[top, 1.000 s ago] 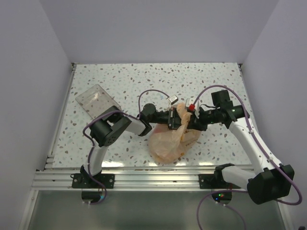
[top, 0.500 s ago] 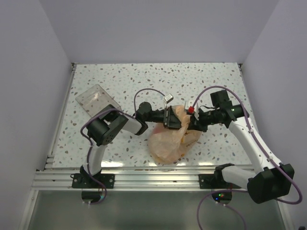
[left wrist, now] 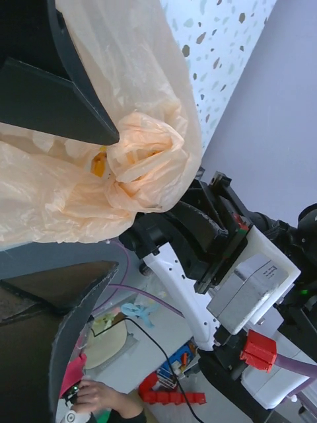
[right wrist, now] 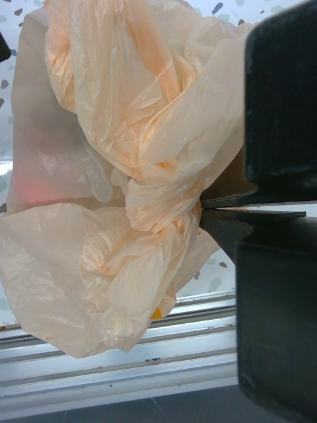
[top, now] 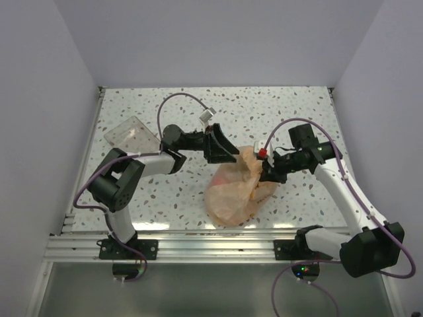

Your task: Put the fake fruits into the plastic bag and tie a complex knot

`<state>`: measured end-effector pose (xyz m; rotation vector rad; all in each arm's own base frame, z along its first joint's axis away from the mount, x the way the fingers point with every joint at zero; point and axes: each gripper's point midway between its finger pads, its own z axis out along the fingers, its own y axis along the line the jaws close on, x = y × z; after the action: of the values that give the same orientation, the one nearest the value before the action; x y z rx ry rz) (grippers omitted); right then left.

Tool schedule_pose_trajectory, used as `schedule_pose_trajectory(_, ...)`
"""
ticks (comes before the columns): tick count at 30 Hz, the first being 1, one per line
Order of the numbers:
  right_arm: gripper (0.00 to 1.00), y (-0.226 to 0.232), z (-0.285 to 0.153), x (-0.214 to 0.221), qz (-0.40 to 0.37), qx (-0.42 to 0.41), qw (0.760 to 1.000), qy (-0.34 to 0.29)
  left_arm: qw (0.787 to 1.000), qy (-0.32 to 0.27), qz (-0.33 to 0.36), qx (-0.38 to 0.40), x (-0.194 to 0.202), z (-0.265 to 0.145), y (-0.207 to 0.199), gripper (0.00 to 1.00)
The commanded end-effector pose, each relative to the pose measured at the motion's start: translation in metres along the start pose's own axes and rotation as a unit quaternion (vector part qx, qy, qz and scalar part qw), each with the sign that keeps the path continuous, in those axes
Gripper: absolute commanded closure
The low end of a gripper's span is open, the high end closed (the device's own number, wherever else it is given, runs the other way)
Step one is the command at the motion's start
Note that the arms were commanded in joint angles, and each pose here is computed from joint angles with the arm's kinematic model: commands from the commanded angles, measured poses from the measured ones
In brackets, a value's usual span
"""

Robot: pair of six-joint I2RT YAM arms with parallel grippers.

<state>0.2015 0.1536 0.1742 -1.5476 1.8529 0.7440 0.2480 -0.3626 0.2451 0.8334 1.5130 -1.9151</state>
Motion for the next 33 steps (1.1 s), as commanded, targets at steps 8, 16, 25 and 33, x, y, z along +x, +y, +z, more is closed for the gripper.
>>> schedule_pose_trajectory(8, 1.00, 0.000, -0.007, -0.010, -0.022, -0.003, 1.000, -0.002, 0.996, -0.028, 0.062, -0.062, -0.034, 0.019, 0.031, 0.20)
schedule_pose_trajectory(16, 1.00, 0.001, -0.006, -0.008, -0.025, -0.008, 1.000, 0.001, 0.997, -0.008, 0.044, -0.056, -0.021, 0.038, 0.034, 0.23)
schedule_pose_trajectory(25, 1.00, 0.002, -0.008, -0.008, -0.027, -0.009, 1.000, 0.005, 0.998, 0.006, -0.014, -0.062, -0.005, 0.039, 0.044, 0.81)
schedule_pose_trajectory(33, 1.00, 0.009, -0.011, 0.006, -0.034, -0.014, 0.999, 0.033, 0.988, 0.009, 0.010, -0.151, -0.009, -0.010, 0.088, 1.00)
